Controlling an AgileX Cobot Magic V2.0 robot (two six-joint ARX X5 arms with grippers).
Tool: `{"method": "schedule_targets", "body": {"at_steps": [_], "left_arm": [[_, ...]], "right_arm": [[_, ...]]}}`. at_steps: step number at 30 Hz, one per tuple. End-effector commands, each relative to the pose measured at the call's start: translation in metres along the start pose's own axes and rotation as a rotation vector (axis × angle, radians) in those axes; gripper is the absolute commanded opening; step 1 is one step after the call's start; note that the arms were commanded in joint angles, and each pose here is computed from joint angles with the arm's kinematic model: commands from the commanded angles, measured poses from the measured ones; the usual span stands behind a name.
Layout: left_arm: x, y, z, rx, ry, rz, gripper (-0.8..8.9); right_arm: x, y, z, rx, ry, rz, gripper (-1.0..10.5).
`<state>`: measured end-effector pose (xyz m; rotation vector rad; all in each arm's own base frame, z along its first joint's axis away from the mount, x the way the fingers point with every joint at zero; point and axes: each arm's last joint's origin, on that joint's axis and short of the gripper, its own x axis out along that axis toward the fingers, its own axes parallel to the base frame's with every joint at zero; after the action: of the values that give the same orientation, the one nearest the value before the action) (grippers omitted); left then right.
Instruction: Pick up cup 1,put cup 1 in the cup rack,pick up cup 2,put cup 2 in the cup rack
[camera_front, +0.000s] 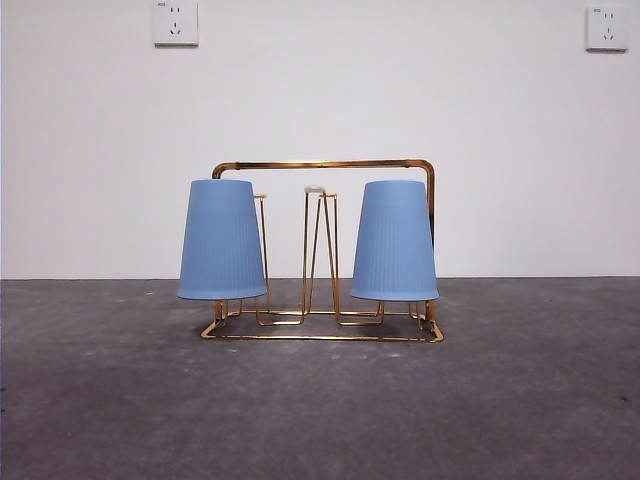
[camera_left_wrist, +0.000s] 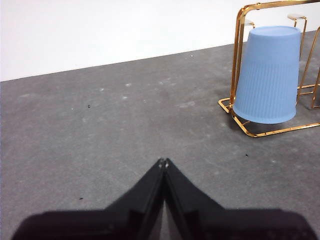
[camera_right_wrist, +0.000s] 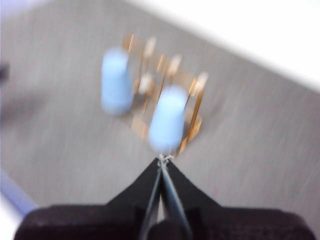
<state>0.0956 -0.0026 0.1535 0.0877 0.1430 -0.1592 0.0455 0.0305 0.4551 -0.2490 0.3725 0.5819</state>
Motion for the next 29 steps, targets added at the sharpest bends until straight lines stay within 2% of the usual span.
{"method": "schedule_targets", "body": {"at_steps": [1,5,8,11,18,29], "left_arm": [[0.001,0.000,-0.003,-0.008,0.005,-0.002,-0.03],[0.001,0.000,-0.003,-0.009,0.007,-0.002,-0.03],[0.001,0.000,-0.003,-0.009,0.007,-0.002,-0.03],[0.001,0.000,-0.003,-0.009,0.007,-0.002,-0.03],[0.001,0.000,-0.003,-0.010,0.012,-0.003,-0.03],[0.001,0.000,-0.003,-0.010,0.012,-0.003,-0.03]], "right_arm": [[-0.009,-0.005,0.001,0.025,-0.130,-0.064,0.0],[-0.010,-0.012,-0.006,0.062,-0.271,-0.261,0.0],[0.002,-0.018,-0.021,0.069,-0.313,-0.374,0.0],[0.019,-0.022,-0.046,0.085,-0.342,-0.440,0.0],[0.073,-0.028,-0.118,0.116,-0.358,-0.502,0.0],[0.121,-0.019,-0.209,0.131,-0.344,-0.501,0.0]]}}
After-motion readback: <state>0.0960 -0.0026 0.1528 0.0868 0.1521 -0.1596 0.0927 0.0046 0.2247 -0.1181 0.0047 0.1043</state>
